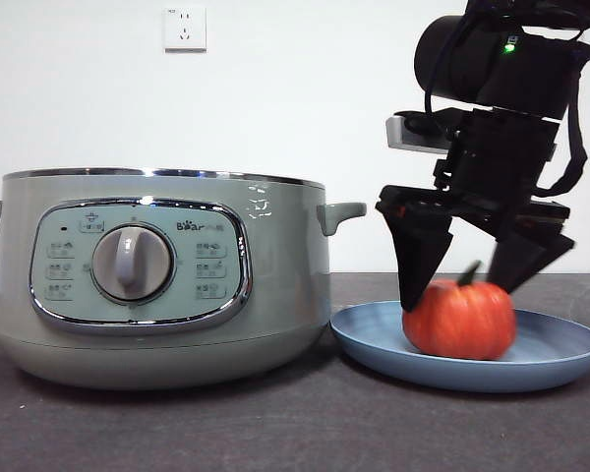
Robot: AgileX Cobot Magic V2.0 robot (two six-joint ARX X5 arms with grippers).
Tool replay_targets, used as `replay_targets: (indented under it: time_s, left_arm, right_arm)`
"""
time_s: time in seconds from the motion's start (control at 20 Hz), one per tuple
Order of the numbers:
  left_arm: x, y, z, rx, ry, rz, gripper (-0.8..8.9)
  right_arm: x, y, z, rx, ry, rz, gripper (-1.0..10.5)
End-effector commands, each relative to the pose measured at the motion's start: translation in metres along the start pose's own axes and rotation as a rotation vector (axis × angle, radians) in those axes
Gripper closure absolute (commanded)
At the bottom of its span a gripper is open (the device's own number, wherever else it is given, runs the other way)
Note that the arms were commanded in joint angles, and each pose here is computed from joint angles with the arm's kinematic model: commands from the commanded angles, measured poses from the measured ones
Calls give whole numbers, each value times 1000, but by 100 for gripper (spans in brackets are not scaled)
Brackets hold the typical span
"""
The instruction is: Take the pumpkin out from the steamer,put the pumpkin in the blue plate,close the lid
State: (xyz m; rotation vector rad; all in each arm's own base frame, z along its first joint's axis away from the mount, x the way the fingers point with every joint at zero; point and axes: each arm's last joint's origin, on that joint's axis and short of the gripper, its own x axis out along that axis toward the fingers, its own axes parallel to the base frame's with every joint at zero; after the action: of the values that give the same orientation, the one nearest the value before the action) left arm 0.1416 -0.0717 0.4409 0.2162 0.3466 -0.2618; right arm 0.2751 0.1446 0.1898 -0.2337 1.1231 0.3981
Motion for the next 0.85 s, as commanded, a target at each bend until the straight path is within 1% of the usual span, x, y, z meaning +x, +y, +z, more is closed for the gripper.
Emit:
replay_targets:
  time_s: [0.05,0.15,0.3,0.4,0.45,0.6,0.65,0.75,0.85]
  left_arm:
    - [-9,3,9,-9,-81,-5,822]
    - [-9,2,9,-9,-83,-10,822]
    - [-6,-1,10,-4,-82,-103,822]
    - [2,-3,9,1,-58,-113,822]
    - [8,-5,9,4,-41,-118,822]
    - [28,-13,8,8,7,-191,822]
    - [37,-15,8,9,28,-198,822]
    - [56,-21,6,16,80,-207,822]
    - [74,-27,2,21,126,-243,822]
  right_arm:
    - [-9,0,-3,11,-11,0,379]
    - [-28,0,-2,18,-66,4,380]
    - [-64,0,-2,28,-189,10,380]
    - [-91,0,-5,29,-279,16,381]
    - [-103,-1,-7,29,-321,18,381]
    - [-134,-1,-16,34,-427,22,382]
    - [-144,-2,-19,33,-459,24,383]
    - [-158,-2,-25,34,-510,28,383]
    - [-170,-2,-30,34,-551,29,383]
